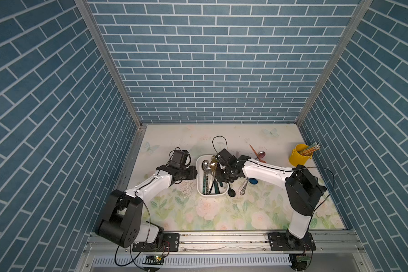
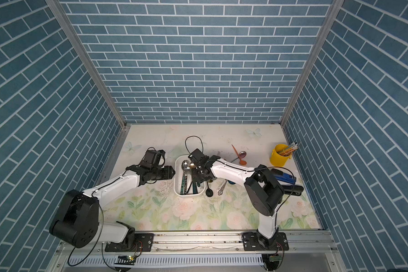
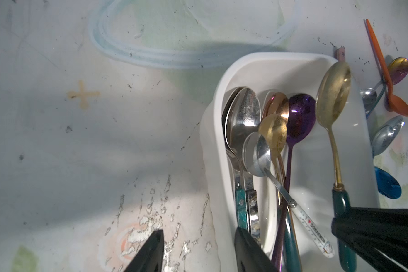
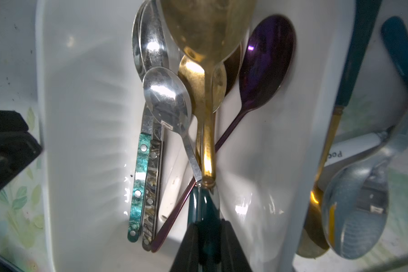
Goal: Put the spoon into the storage box
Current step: Place the spoon in the storage box, then pick up the spoon from the center of the board.
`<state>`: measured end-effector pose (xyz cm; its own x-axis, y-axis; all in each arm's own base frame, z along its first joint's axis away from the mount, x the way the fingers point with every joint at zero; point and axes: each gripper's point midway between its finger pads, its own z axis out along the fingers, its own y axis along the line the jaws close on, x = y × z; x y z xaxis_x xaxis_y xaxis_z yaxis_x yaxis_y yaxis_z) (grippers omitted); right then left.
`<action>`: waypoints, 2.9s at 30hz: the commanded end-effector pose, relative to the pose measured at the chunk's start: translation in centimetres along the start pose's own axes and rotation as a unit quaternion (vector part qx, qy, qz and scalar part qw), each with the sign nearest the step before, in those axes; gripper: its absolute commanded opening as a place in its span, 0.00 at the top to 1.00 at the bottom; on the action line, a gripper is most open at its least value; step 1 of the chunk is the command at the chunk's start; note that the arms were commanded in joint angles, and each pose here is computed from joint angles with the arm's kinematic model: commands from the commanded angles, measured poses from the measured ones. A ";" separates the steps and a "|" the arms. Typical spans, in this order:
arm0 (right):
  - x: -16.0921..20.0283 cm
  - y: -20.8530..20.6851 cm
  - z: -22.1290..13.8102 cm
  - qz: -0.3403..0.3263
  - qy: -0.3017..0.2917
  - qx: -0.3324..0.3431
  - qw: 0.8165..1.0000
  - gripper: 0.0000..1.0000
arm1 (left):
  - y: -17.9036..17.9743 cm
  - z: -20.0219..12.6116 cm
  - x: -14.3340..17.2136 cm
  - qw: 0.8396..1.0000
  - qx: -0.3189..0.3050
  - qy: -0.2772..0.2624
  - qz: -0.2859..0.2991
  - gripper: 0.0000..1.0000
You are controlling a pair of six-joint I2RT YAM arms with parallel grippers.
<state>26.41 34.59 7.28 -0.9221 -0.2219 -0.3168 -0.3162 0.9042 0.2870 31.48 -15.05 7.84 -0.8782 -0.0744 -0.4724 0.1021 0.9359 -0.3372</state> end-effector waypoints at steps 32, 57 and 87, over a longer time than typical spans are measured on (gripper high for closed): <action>-3.6 -2.5 -7.0 0.033 -0.084 0.046 0.995 0.71 | -1.1 -0.2 0.4 0.996 -0.035 0.017 0.076 0.45; 3.5 -13.7 -2.9 0.176 -0.055 0.068 0.980 0.65 | -1.2 -0.8 0.4 0.996 -0.040 0.002 0.074 0.43; 4.6 -14.5 -0.2 0.170 -0.007 0.078 0.982 0.67 | -0.7 -0.9 0.6 0.996 -0.051 0.003 0.077 0.43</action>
<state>27.97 21.27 3.05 -0.9503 0.1392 -0.2786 0.0621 0.9613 0.2684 30.89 -15.73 8.37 -0.8589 0.0687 -0.5075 0.1874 0.9644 -0.1865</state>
